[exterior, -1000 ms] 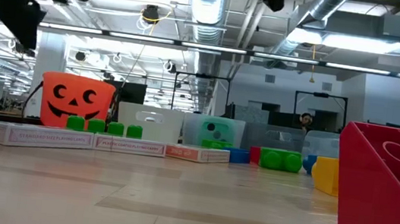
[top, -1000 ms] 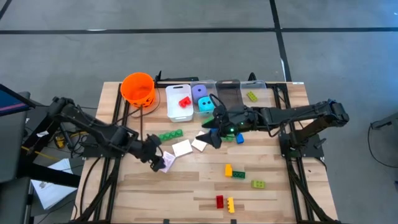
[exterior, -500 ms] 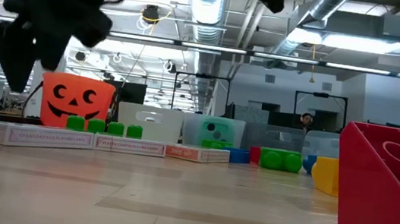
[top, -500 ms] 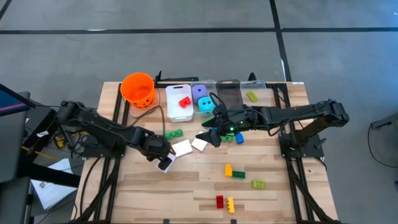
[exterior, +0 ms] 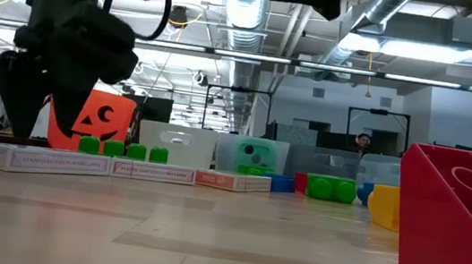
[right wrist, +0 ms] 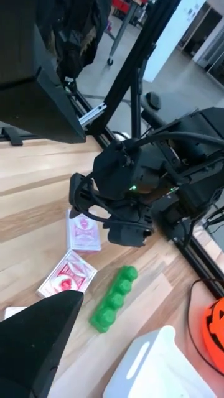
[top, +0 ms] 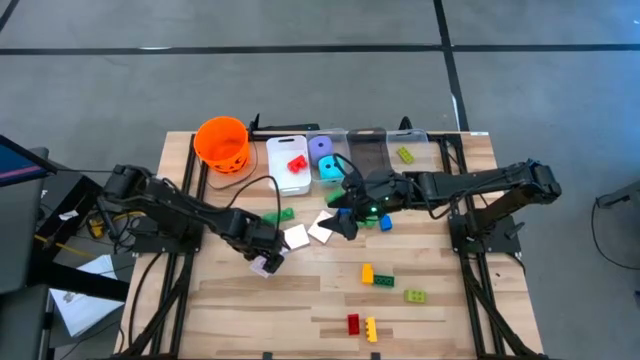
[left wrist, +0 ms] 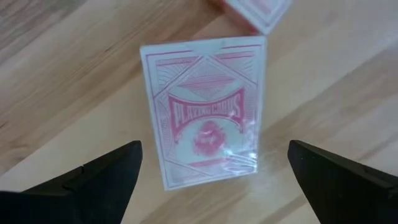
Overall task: Pick & Place Toys
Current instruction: Put the pink deck of cards into the black bin
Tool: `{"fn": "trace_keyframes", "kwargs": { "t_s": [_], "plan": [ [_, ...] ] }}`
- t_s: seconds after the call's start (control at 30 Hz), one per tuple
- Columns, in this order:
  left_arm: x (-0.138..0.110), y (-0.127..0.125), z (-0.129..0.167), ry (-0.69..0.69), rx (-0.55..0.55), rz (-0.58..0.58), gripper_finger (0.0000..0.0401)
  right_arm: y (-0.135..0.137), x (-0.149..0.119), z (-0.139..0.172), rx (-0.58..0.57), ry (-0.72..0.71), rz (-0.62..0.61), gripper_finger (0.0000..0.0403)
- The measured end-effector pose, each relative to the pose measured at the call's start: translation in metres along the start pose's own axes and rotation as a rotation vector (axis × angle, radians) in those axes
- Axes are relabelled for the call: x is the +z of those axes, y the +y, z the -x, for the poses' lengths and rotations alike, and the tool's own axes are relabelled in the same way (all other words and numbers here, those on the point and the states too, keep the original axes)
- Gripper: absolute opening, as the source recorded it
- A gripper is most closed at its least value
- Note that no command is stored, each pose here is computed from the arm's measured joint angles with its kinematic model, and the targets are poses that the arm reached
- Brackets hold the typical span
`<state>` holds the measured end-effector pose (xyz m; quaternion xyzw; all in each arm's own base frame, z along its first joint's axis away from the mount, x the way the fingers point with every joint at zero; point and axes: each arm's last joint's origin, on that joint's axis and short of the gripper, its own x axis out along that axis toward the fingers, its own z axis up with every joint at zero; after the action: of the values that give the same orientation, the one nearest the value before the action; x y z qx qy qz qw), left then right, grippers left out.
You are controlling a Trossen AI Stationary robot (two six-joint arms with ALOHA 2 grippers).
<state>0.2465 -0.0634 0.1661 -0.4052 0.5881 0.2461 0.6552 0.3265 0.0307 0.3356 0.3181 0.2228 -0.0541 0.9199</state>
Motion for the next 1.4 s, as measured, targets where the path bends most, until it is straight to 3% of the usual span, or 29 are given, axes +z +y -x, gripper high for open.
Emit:
{"fn": "trace_keyframes", "kwargs": {
  "t_s": [0.6, 1.2, 1.4],
  "plan": [
    [0.004, 0.000, -0.017, -0.044, 0.068, 0.104, 0.0396, -0.002, -0.003, 0.000, -0.020, 0.033, 0.002, 0.0397],
    [0.007, -0.001, -0.035, -0.068, 0.132, 0.105, 0.0396, -0.004, -0.006, 0.000, -0.043, 0.059, -0.005, 0.0397],
    [0.007, -0.001, -0.028, -0.109, 0.108, 0.101, 0.0396, -0.004, -0.006, 0.000, -0.045, 0.061, -0.004, 0.0397]
  ]
}}
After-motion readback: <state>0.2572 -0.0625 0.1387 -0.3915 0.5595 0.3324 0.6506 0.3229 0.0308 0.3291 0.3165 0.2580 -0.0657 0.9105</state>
